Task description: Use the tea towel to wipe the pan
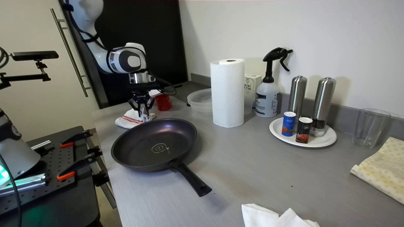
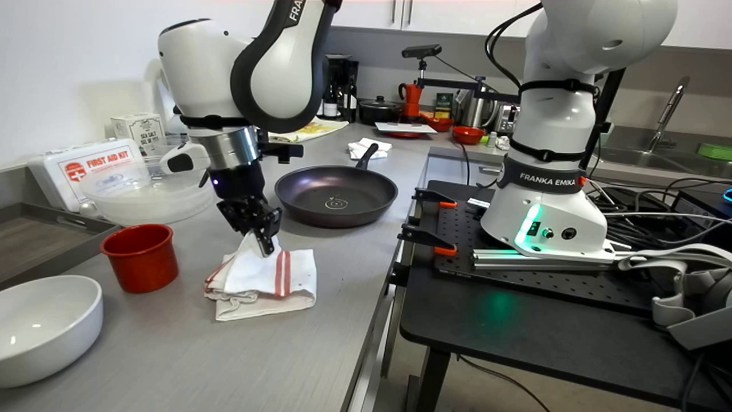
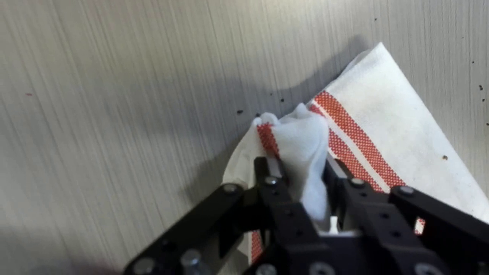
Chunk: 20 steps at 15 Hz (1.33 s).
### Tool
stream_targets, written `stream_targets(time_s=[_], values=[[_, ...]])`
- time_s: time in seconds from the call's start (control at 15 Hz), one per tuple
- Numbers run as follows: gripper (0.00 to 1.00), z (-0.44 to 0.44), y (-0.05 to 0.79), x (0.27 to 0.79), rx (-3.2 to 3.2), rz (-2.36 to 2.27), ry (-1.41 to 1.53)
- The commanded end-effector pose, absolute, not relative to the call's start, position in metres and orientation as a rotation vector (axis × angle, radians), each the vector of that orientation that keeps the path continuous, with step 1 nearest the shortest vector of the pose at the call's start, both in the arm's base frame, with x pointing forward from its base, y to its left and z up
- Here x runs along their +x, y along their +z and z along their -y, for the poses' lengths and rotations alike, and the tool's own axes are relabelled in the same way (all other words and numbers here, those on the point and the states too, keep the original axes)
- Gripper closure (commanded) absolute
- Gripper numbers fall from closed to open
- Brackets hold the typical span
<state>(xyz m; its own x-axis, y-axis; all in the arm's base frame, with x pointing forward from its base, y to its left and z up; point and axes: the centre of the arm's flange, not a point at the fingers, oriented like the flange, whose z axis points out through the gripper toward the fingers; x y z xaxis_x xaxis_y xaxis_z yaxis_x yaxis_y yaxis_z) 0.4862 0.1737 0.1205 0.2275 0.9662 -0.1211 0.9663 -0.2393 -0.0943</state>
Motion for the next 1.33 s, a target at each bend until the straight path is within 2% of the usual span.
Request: stream_targets(time_s=[0.0,0.33,0.8,1.27], values=[[0.99,-0.173,0.120,0.491,2.462,-1.962,-0.244],[0.97,-0.174,0.142,0.483,2.490,-1.940,-0.226],[0.97,-0.176,0.219,0.475,2.624,-1.772,-0.045],[0.97,-0.109,0.298,0.502,2.887,-1.375,0.179]])
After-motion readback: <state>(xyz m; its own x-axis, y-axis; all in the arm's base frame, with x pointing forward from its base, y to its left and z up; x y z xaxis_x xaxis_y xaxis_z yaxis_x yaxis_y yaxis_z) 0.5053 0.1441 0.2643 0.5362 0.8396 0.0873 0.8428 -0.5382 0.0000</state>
